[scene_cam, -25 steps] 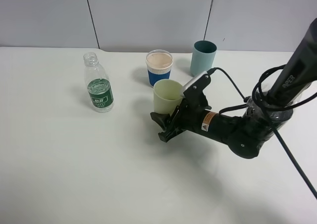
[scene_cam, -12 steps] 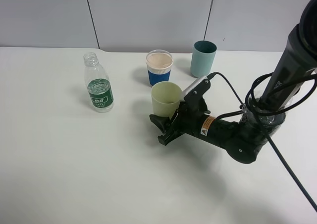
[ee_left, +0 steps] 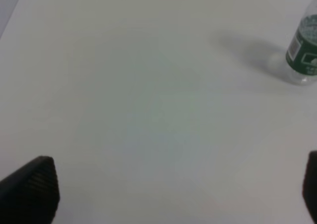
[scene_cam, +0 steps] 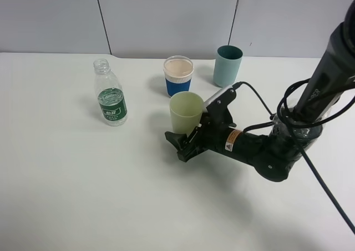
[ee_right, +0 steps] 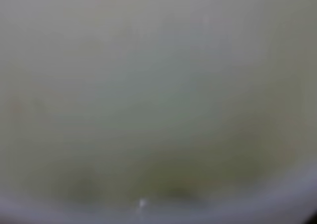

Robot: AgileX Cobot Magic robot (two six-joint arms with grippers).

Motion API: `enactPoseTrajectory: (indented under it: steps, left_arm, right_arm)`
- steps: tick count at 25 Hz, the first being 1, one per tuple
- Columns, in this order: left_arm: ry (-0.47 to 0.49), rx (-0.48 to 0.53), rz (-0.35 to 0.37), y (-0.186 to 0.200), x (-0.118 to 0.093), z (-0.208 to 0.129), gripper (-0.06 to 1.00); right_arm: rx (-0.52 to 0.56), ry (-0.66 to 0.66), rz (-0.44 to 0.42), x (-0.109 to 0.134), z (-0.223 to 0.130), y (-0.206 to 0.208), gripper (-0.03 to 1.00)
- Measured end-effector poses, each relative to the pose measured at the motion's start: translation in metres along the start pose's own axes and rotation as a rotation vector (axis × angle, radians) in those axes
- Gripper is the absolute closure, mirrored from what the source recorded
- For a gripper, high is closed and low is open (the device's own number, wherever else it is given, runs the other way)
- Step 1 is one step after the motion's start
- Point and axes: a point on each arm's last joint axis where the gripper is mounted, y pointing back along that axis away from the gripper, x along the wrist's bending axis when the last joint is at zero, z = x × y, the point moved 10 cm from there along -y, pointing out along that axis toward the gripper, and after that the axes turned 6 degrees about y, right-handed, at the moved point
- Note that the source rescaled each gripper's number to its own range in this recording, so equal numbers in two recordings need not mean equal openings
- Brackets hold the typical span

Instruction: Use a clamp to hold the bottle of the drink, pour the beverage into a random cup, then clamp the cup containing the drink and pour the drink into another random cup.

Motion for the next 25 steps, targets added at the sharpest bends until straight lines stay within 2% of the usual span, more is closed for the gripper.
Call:
enactPoseTrajectory:
  steps: [6,9,15,21,25]
  left_arm:
    - [0.000,0.000,0.000,0.000,0.000,0.000,-0.06]
    - [0.000,0.000,0.000,0.000,0.000,0.000,-0.06]
    - [0.000,0.000,0.000,0.000,0.000,0.000,-0.06]
    - [0.000,0.000,0.000,0.000,0.000,0.000,-0.06]
    - [0.000,0.000,0.000,0.000,0.000,0.000,-0.06]
  right_arm:
    - [-0.033,0.002,-0.002,0.001,0.022,0.020,0.33]
    - [-0.045,-0.005,-0.031,-0.001,0.036,0.046,0.33]
    - [-0.078,-0.045,-0.197,-0.027,0.059,0.090,0.33]
    - [-0.058,0.118,-0.323,-0.053,0.089,0.117,0.33]
    - [-0.062,0.138,-0.410,-0.076,0.104,0.137,0.33]
